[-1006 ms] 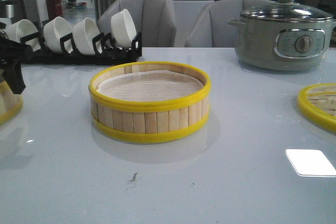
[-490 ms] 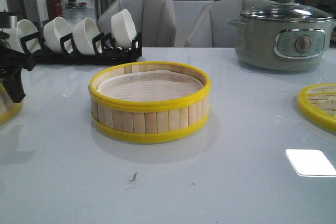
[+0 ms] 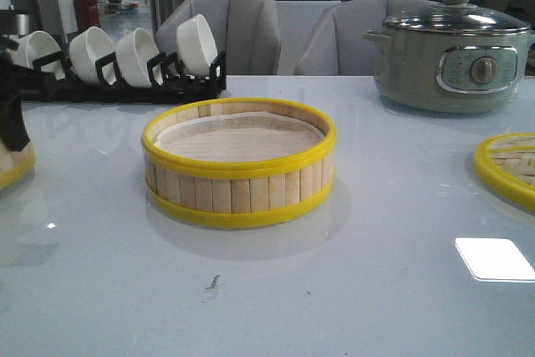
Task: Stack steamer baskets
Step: 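Grasp the rim of the nearby steamer basket with the left gripper and lift, then carry the basket with the left gripper over the center steamer basket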
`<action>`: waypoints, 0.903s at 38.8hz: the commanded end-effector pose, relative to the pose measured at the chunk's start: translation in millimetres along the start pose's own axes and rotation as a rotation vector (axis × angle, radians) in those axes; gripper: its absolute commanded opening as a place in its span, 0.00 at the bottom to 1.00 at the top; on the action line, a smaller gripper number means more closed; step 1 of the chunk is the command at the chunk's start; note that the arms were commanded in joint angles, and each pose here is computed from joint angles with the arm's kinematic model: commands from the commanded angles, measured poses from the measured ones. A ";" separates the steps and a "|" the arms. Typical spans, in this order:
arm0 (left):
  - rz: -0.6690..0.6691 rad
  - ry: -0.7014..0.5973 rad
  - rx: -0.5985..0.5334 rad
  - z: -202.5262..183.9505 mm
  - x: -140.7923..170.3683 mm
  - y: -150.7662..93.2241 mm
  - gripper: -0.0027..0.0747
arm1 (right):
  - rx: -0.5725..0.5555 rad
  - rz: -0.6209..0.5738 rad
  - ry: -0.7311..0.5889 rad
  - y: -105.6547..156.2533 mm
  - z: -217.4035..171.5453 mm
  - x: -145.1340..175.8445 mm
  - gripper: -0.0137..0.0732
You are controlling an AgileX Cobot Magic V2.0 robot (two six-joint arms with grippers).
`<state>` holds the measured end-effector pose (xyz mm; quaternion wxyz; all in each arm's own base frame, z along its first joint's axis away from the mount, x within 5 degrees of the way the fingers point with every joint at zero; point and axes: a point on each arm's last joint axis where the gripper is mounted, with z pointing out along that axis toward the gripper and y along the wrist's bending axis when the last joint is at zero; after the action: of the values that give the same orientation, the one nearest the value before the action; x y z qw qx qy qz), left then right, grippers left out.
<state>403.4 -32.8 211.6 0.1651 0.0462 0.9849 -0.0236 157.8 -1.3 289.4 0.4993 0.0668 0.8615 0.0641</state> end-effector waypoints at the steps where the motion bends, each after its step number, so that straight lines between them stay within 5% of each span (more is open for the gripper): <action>1: 0.026 -0.181 0.010 -60.7 -27.6 -12.5 0.15 | 0.004 -0.007 -0.117 1.1 -4.9 -18.3 0.64; 8: 0.104 -0.276 0.051 -110.9 -49.2 -47.7 0.15 | 0.004 -0.007 -0.118 1.1 -4.9 -18.4 0.64; 17: 0.244 -0.349 0.190 -145.8 -47.9 -126.1 0.15 | 0.005 -0.007 -0.120 1.1 -4.9 -18.6 0.64; 26: 0.449 -0.305 0.302 -138.7 -17.1 -215.5 0.15 | 0.005 -0.007 -0.121 1.1 -4.9 -18.7 0.64; 35: 0.557 -0.236 0.335 -110.0 5.0 -266.3 0.15 | 0.005 -0.007 -0.121 1.1 -4.9 -18.7 0.64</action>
<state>344.1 -282.3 291.8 0.2069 0.3247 0.9139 -0.1285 158.1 -1.5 289.9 0.5023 0.0672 0.8597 0.0635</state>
